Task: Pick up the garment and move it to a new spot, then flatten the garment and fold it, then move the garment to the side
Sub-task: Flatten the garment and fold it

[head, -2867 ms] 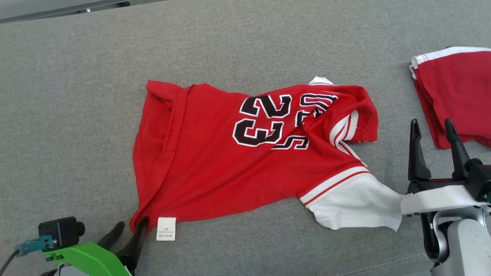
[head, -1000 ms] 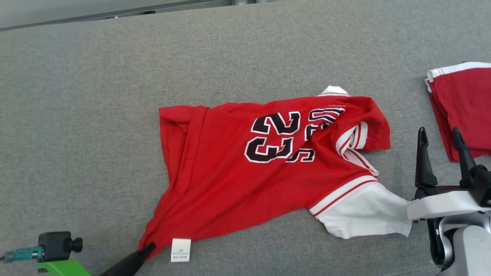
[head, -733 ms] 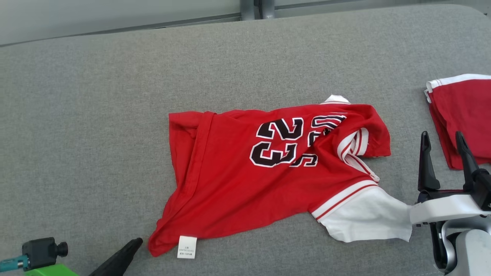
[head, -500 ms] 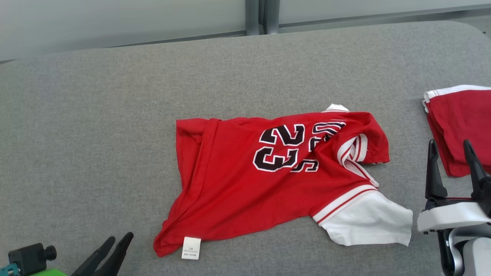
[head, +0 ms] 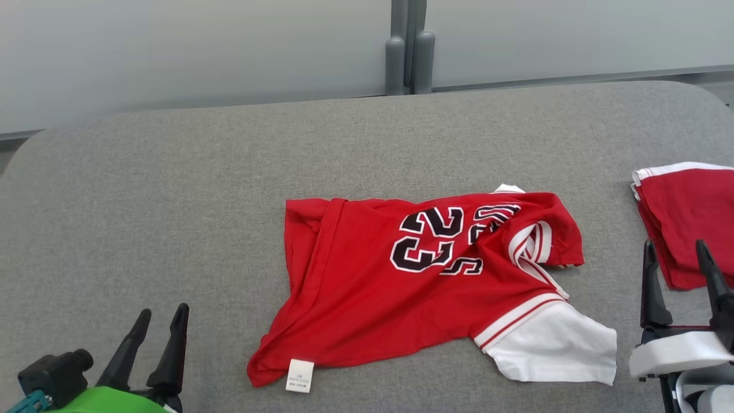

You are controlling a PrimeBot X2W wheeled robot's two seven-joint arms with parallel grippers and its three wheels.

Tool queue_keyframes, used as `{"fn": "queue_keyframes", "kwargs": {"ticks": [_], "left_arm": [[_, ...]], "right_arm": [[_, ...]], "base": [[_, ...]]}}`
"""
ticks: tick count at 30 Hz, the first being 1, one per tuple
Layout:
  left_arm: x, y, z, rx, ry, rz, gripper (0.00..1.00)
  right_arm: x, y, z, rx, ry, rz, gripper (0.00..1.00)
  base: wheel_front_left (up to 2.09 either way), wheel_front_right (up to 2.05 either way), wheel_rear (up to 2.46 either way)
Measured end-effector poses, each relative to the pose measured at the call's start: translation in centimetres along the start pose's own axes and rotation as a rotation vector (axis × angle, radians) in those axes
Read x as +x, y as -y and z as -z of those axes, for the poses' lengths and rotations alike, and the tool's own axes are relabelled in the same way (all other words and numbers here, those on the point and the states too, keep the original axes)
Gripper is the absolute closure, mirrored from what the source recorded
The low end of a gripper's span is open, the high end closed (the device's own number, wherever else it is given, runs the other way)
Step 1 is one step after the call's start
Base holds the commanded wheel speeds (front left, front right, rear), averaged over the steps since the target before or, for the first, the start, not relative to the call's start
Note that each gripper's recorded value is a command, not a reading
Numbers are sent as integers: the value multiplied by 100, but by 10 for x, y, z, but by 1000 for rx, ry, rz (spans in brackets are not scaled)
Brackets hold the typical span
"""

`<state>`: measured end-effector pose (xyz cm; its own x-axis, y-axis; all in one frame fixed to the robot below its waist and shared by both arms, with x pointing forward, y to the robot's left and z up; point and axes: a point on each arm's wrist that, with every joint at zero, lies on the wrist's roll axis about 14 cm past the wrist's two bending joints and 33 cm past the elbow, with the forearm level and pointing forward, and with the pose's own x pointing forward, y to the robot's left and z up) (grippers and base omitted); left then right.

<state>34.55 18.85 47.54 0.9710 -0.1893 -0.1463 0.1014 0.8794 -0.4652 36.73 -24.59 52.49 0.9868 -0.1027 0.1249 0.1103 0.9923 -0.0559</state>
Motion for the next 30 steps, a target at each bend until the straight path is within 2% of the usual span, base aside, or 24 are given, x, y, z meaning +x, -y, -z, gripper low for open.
{"fn": "queue_keyframes", "kwargs": {"ticks": [9, 14, 25, 30], "left_arm": [[-15, -19, -27, 245, 138, -91, 0], [-17, -17, -30, 335, 172, -104, 0], [-21, -21, -19, 359, 159, -104, 0], [-25, -18, 4, 306, 100, -87, 0]], "right_arm": [[-6, -40, 8, 3, -28, -120, 0], [-8, -59, 14, 9, -46, -173, 0], [-15, -63, 23, 22, -79, -181, 0], [-22, -62, 36, 48, -121, -171, 0]], "base": [[0, 0, 0], [0, 0, 0], [0, 0, 0], [0, 0, 0]]}}
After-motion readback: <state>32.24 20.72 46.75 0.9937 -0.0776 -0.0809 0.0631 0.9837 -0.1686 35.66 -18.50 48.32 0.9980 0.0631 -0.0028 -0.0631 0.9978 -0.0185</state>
